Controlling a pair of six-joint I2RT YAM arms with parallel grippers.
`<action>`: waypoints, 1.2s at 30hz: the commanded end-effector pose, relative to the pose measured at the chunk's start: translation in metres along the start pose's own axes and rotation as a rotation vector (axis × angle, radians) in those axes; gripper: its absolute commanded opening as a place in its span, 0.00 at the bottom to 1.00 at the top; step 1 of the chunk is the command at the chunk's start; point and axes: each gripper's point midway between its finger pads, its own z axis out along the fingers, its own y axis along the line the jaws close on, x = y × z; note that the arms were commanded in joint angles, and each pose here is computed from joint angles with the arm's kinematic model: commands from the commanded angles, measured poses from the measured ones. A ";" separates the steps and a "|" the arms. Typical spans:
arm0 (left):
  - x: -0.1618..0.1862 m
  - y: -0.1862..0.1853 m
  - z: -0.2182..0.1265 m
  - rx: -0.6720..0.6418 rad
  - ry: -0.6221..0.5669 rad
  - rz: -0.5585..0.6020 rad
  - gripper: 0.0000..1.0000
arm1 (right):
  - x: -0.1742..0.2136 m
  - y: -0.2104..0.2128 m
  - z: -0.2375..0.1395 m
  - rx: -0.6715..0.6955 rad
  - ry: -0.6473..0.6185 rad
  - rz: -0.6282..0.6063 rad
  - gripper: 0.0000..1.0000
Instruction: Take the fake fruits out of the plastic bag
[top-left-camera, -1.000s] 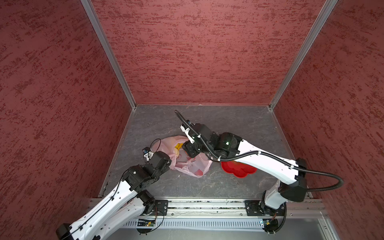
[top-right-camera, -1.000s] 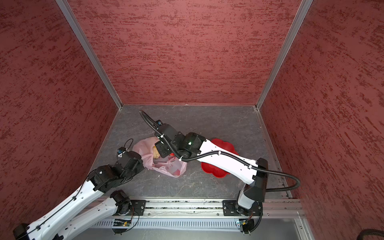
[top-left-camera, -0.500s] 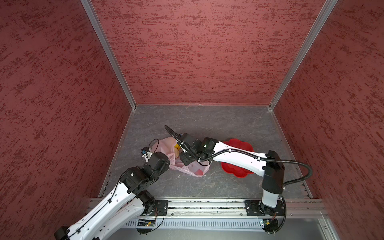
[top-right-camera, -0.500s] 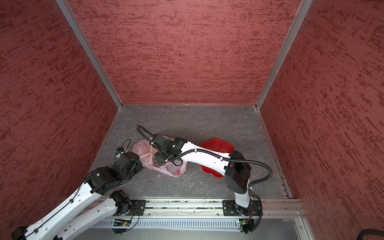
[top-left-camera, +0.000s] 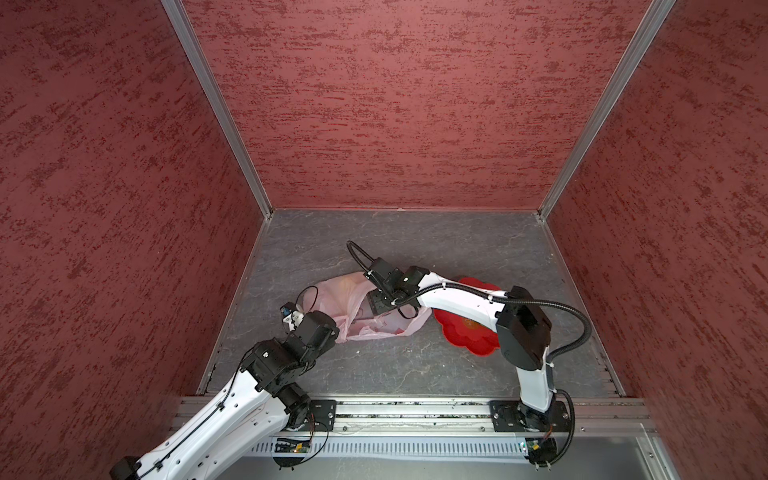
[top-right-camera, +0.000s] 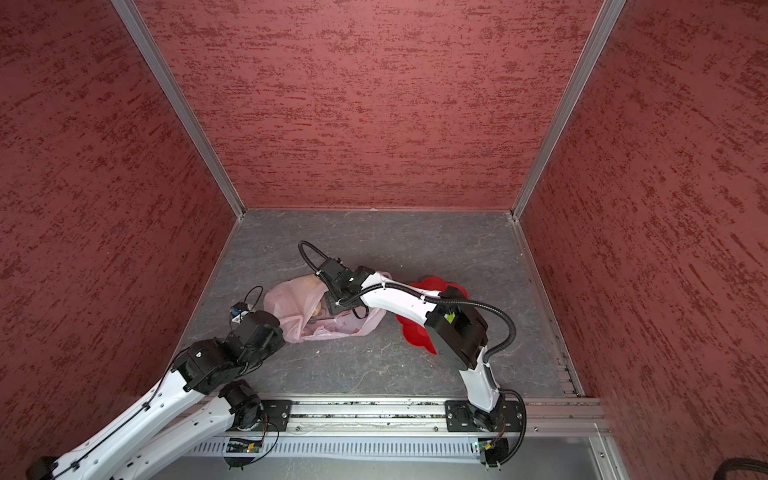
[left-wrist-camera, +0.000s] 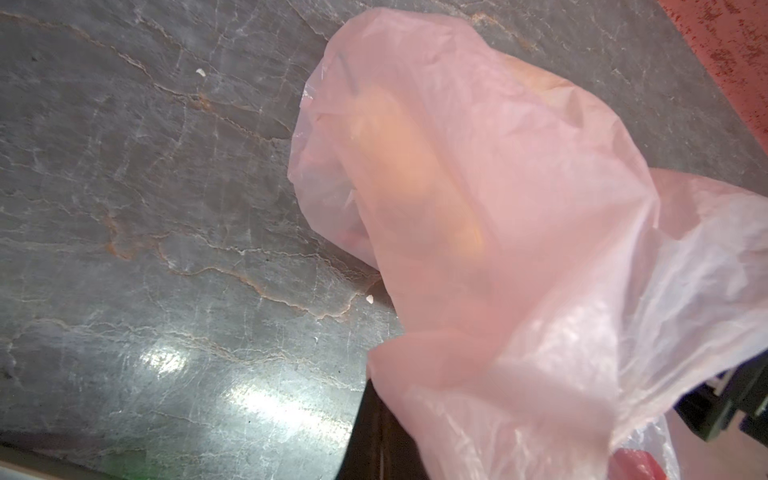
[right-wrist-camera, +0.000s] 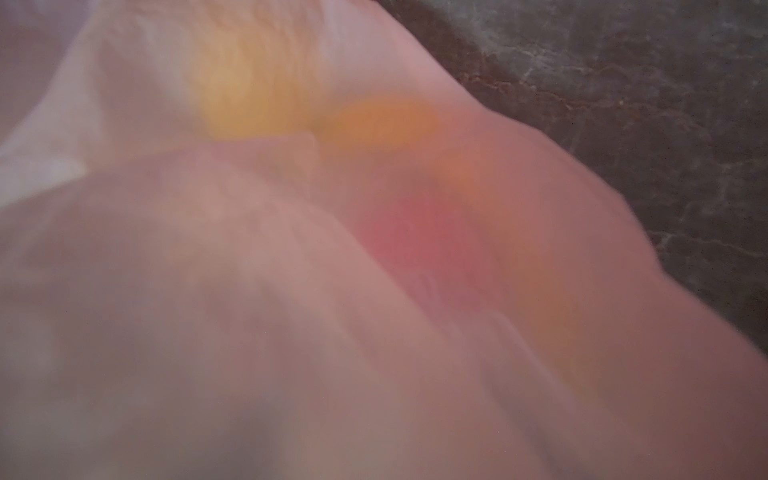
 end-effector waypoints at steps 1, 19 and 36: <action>0.003 -0.004 0.004 0.022 0.005 -0.012 0.00 | -0.019 0.001 0.009 0.008 -0.061 0.038 0.74; 0.008 -0.009 0.010 0.037 0.026 -0.004 0.00 | -0.043 -0.026 0.042 0.089 -0.136 0.209 0.82; 0.005 -0.003 0.006 0.028 0.009 -0.007 0.00 | -0.048 -0.042 0.051 0.096 -0.153 0.262 0.63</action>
